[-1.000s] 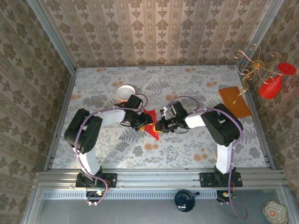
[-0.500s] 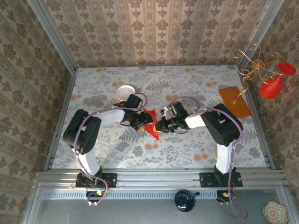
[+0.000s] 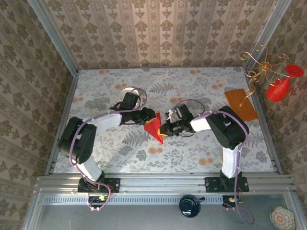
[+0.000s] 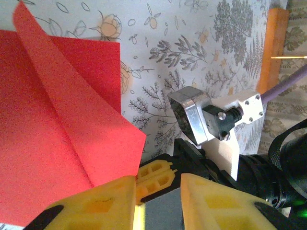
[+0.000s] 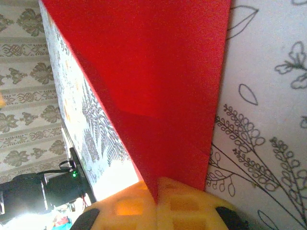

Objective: Fold a paper plane with a square sheet of paper (pick it up from the middle)
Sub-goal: Fourth fold the wing at the center of the table.

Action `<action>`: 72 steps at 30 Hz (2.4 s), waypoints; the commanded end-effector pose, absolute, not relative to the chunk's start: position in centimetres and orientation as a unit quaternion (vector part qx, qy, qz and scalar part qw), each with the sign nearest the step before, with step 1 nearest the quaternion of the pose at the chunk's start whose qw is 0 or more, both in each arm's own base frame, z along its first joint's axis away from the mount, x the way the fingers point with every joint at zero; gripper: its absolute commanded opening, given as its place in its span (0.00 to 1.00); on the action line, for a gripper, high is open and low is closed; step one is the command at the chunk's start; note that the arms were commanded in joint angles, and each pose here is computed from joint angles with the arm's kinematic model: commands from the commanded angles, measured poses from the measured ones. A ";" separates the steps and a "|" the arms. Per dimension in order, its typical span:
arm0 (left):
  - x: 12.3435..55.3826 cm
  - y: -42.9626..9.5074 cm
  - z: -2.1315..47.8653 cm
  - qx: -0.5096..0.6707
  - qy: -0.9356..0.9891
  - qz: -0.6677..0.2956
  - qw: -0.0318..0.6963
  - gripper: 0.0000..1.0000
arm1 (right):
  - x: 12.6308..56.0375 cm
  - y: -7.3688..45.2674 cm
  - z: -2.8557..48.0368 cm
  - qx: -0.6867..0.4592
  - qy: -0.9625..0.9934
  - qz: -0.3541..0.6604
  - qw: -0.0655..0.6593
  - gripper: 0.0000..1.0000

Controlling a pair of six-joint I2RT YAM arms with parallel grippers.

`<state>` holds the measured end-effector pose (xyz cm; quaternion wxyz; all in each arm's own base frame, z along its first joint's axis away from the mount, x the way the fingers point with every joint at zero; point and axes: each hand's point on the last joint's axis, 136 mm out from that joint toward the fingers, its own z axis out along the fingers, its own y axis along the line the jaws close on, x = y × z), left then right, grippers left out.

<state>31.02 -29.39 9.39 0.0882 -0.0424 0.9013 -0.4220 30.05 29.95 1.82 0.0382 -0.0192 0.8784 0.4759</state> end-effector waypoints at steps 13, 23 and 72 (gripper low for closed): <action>30.4 -27.2 4.7 -0.082 0.926 -0.365 0.048 0.34 | 29.1 28.3 -0.8 0.016 0.890 0.455 0.009 0.03; 30.1 -27.4 2.7 -0.063 0.948 -0.310 0.031 0.51 | 29.0 28.3 -0.9 0.017 0.890 0.455 0.008 0.03; 32.2 -28.6 9.7 -0.023 0.952 -0.294 0.085 0.58 | 28.4 27.2 -1.1 0.023 0.905 0.425 0.005 0.10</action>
